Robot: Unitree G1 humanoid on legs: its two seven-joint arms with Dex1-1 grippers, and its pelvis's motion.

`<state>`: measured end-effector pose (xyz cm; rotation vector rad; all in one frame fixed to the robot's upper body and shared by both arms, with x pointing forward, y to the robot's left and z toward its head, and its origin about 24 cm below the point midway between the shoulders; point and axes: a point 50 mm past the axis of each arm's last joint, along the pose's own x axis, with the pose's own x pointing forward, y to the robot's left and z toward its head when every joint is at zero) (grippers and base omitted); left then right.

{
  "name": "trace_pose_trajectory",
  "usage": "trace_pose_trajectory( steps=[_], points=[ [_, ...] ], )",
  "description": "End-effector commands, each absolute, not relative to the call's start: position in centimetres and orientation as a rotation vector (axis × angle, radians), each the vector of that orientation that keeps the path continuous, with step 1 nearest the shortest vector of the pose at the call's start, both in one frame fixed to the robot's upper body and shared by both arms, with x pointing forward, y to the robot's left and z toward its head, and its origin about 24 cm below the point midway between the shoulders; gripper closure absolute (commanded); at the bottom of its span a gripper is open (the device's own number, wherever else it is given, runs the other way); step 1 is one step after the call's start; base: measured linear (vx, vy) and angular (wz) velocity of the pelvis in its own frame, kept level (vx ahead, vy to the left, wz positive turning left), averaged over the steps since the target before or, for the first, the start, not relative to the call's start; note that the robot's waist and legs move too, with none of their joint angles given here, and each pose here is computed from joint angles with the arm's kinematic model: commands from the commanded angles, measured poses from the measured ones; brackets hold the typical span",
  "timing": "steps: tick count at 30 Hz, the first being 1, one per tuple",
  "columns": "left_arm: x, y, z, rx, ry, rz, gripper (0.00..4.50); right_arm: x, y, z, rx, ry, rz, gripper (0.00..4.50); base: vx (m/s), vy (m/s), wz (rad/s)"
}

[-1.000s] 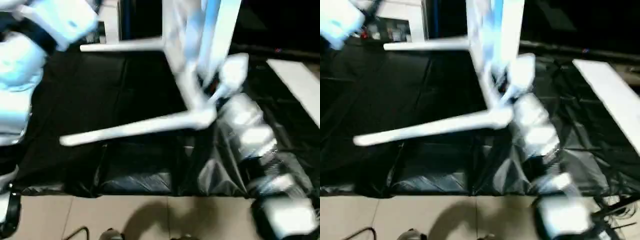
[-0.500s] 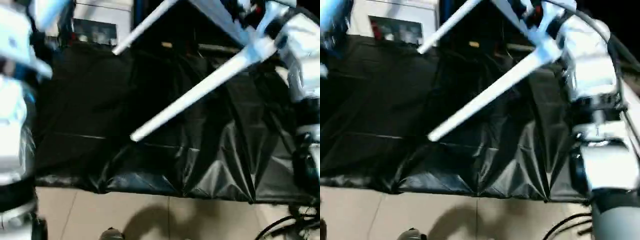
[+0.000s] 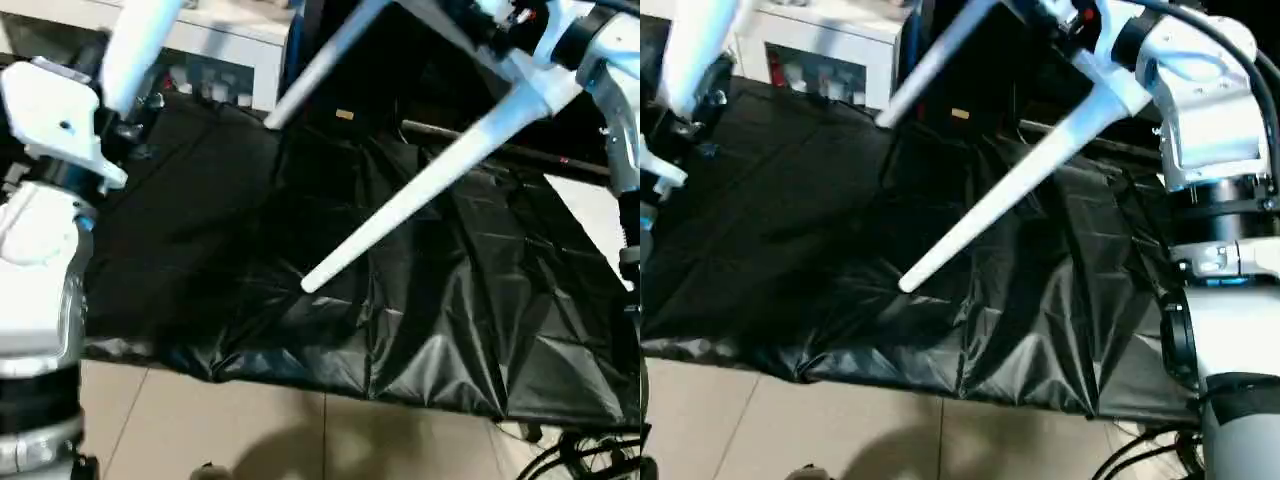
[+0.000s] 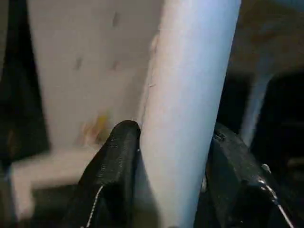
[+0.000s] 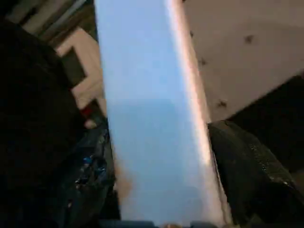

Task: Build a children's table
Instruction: Flip table

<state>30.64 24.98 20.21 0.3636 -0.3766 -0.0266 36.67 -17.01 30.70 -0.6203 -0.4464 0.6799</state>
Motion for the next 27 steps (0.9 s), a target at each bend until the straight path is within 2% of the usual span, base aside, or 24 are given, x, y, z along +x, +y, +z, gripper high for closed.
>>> trace_pose_trajectory(
  steps=[1, 7, 10, 12, 14, 15, 17, 19, 21, 27],
  points=[
    [31.7, 24.4, 18.1, 0.339, -0.277, -0.044, 2.57, 36.9, -17.2, 29.5, -0.610, -0.395, 0.718, 0.96, 0.000, 0.000, 0.00],
    [32.5, 24.9, 18.1, 0.359, -0.270, -0.046, 2.82, 36.2, -17.0, 29.6, -0.602, -0.428, 0.787, 0.48, 0.000, 0.000, 0.00],
    [32.7, 25.2, 17.9, 0.368, -0.265, -0.048, 2.84, 35.7, -16.8, 29.7, -0.560, -0.453, 0.835, 0.17, 0.000, 0.000, 0.00],
    [32.8, 25.4, 17.7, 0.377, -0.258, -0.047, 2.84, 35.3, -16.8, 30.0, -0.500, -0.482, 0.862, 0.05, 0.000, 0.000, 0.00],
    [32.9, 25.8, 17.3, 0.379, -0.249, -0.043, 2.84, 34.9, -16.9, 30.9, -0.388, -0.531, 0.878, 0.00, 0.000, 0.000, 0.00],
    [32.8, 26.0, 16.9, 0.386, -0.236, -0.055, 2.84, 34.5, -17.3, 31.4, -0.286, -0.551, 0.883, 0.00, 0.000, 0.000, 0.00],
    [32.7, 26.2, 16.5, 0.388, -0.224, -0.068, 2.84, 34.1, -17.7, 31.0, -0.232, -0.542, 0.901, 0.00, 0.000, 0.000, 0.00],
    [32.5, 26.3, 16.2, 0.389, -0.214, -0.079, 2.84, 33.7, -17.8, 30.3, -0.202, -0.519, 0.930, 0.00, 0.000, 0.000, 0.00],
    [32.1, 26.6, 15.6, 0.386, -0.195, -0.103, 2.84, 32.0, -17.6, 27.7, -0.158, -0.431, 1.035, 0.00, 0.000, 0.000, 0.00],
    [30.9, 27.5, 14.7, 0.406, -0.149, -0.129, 2.84, 29.1, -17.2, 24.2, -0.080, -0.298, 1.138, 0.00, 0.000, 0.000, 0.00]
  ],
)
